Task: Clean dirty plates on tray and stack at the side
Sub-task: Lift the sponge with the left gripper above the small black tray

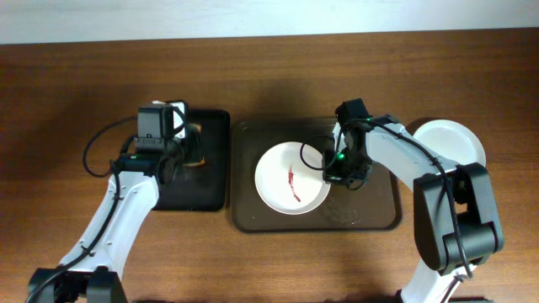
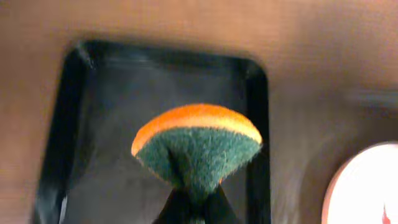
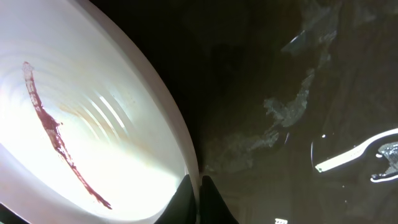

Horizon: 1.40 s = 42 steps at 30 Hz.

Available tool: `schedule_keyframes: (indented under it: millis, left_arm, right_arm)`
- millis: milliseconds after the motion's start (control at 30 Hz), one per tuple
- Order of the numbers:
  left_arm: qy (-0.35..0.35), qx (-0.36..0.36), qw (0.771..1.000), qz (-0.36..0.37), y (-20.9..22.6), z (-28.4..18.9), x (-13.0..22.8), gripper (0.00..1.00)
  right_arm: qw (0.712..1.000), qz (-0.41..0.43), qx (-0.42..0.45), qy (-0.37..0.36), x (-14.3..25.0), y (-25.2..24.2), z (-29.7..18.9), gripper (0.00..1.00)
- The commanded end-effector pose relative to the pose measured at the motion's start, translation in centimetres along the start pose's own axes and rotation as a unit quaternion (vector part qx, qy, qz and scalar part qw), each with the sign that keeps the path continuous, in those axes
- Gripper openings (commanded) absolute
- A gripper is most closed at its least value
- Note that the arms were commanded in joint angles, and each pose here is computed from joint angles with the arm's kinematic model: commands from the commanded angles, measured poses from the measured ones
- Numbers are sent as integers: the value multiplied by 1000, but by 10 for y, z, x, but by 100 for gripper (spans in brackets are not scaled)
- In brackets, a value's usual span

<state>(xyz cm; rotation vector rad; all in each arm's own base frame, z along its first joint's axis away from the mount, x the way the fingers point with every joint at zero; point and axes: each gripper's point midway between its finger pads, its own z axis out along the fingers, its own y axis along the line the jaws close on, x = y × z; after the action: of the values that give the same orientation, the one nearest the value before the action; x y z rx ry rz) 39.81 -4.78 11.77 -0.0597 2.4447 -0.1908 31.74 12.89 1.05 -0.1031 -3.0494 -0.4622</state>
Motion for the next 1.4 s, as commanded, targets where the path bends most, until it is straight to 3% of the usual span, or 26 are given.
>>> schedule_keyframes:
  millis: [0,333,933,1367]
  left_arm:
    - [-90,-35,995,2,9,-15,-48,0]
    - [-183,-28,982,25,3,-29,-93,0]
    - [-243,-18,969,26,-5,-83,-115,0]
    - [-230,-23,972,34,-4,-93,-106,0]
  right_arm:
    - [1000,-10,1,-13,-1,2,-8,4]
    - [1000,-10,1,-14,-1,2,-8,4]
    - [1000,-11,-1,-17,-3,2,-9,4]
    - [1000,-11,-1,-17,-3,2,-9,4]
